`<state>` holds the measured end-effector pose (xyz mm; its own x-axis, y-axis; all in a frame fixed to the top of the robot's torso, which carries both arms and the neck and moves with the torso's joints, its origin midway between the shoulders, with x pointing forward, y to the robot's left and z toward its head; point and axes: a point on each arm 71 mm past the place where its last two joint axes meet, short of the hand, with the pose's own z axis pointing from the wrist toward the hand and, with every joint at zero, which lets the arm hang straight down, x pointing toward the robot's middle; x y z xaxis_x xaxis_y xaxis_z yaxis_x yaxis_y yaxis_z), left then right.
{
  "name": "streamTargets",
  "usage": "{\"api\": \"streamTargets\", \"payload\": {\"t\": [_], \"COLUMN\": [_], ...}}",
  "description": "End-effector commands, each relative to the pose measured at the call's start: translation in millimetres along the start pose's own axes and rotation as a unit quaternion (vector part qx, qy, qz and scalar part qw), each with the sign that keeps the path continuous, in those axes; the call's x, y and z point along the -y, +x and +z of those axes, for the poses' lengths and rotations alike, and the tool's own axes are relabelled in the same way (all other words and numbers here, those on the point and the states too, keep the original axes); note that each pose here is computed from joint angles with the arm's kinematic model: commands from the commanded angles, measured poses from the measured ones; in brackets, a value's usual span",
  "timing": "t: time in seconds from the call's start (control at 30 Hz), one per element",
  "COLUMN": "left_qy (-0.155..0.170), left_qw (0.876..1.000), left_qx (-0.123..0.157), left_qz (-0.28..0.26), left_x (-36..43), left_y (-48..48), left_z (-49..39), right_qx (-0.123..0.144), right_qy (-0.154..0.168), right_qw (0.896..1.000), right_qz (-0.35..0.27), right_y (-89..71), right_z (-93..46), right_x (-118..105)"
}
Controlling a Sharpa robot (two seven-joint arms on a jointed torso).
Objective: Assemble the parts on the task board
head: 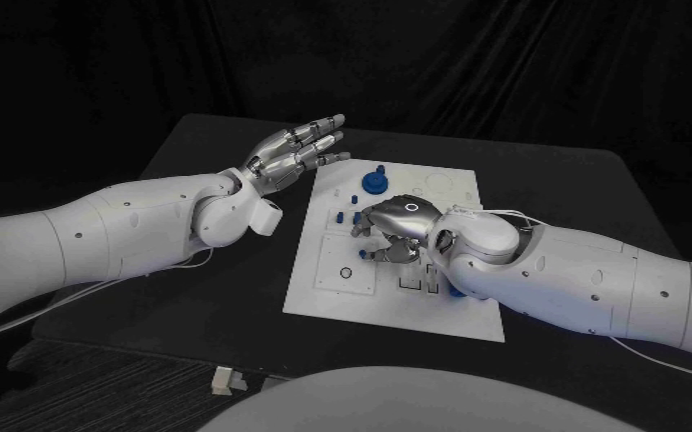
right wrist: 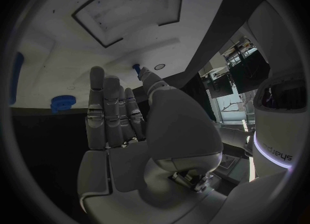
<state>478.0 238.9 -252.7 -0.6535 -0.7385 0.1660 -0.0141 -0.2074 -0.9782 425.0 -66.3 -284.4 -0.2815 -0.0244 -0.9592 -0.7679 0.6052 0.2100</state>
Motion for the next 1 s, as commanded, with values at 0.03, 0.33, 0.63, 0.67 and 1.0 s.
{"api": "streamTargets", "payload": {"t": [0.03, 0.33, 0.63, 0.67, 1.0], "left_qy": [0.009, 0.008, 0.007, 0.007, 0.007], "left_qw": [1.0, 1.0, 1.0, 1.0, 1.0], "left_qx": [-0.004, -0.004, -0.001, -0.001, 0.003], "left_qz": [-0.008, -0.009, -0.007, -0.007, -0.006], "left_x": [0.6, -0.1, 0.0, 0.1, 1.1], "left_y": [1.6, 1.4, -0.2, -0.4, -2.9], "left_z": [0.8, 0.4, -1.5, -1.7, -5.3], "right_qx": [0.016, 0.023, 0.022, 0.022, 0.028], "right_qy": [0.004, 0.005, 0.012, 0.014, 0.048], "right_qw": [1.0, 1.0, 1.0, 1.0, 0.998], "right_qz": [0.004, 0.007, 0.002, 0.002, -0.005], "right_y": [-1.2, -3.1, -19.2, -20.7, -35.8], "right_z": [-0.5, -10.0, -37.9, -40.6, -76.1], "right_x": [1, 2, 12, 13, 37]}}
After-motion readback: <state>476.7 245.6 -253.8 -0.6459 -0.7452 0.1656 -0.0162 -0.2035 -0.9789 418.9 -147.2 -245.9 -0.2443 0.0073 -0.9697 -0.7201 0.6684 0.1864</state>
